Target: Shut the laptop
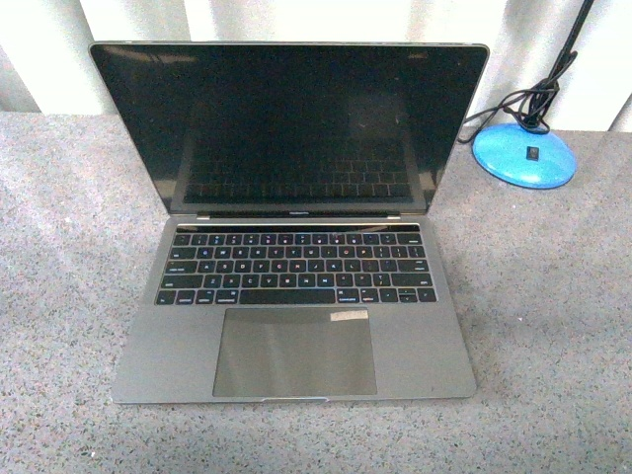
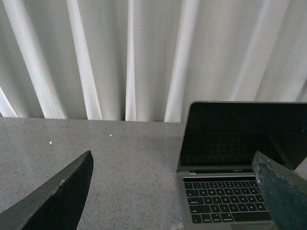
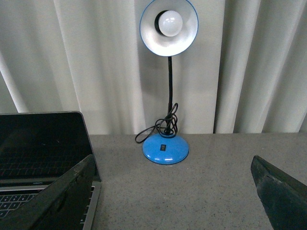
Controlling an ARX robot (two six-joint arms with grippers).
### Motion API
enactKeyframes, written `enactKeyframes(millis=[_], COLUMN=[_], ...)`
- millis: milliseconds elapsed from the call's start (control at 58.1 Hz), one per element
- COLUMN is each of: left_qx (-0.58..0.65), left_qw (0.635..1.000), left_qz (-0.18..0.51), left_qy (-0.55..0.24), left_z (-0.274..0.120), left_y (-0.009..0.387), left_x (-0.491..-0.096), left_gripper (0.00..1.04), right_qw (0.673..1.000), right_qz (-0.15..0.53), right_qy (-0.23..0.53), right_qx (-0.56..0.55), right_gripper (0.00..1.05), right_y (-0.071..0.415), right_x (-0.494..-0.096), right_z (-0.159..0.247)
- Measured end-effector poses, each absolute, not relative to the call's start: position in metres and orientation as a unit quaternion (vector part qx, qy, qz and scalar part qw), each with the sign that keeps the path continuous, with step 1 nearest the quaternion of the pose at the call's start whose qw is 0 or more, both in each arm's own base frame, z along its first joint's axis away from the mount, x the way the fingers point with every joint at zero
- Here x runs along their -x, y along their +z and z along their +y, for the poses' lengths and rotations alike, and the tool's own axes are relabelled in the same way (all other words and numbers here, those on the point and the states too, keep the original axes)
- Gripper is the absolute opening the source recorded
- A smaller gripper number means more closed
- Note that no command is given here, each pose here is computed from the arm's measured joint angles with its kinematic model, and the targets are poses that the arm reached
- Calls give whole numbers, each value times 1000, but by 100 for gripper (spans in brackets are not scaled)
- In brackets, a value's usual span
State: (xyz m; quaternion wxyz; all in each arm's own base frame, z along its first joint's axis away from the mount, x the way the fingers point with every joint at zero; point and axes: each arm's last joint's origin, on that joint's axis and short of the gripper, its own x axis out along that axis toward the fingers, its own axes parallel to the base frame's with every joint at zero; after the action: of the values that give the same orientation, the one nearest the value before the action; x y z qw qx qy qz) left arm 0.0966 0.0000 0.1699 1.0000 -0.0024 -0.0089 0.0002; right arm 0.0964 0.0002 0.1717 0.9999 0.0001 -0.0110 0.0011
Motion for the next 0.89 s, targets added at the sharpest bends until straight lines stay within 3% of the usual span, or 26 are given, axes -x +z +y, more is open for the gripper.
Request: enactKeyframes(millis=[895], left_qx=[3], left_qw=[1000], left_qz=[-9], left_qy=[0], left_z=[0], left_y=[170], left_x=[-97], left_gripper=[98], right_qw=[1000], right_qz=[-11], right_qy=[1], right_qx=[0], right_gripper=[95], right_y=[172], right_x=[-96], right_z=[0])
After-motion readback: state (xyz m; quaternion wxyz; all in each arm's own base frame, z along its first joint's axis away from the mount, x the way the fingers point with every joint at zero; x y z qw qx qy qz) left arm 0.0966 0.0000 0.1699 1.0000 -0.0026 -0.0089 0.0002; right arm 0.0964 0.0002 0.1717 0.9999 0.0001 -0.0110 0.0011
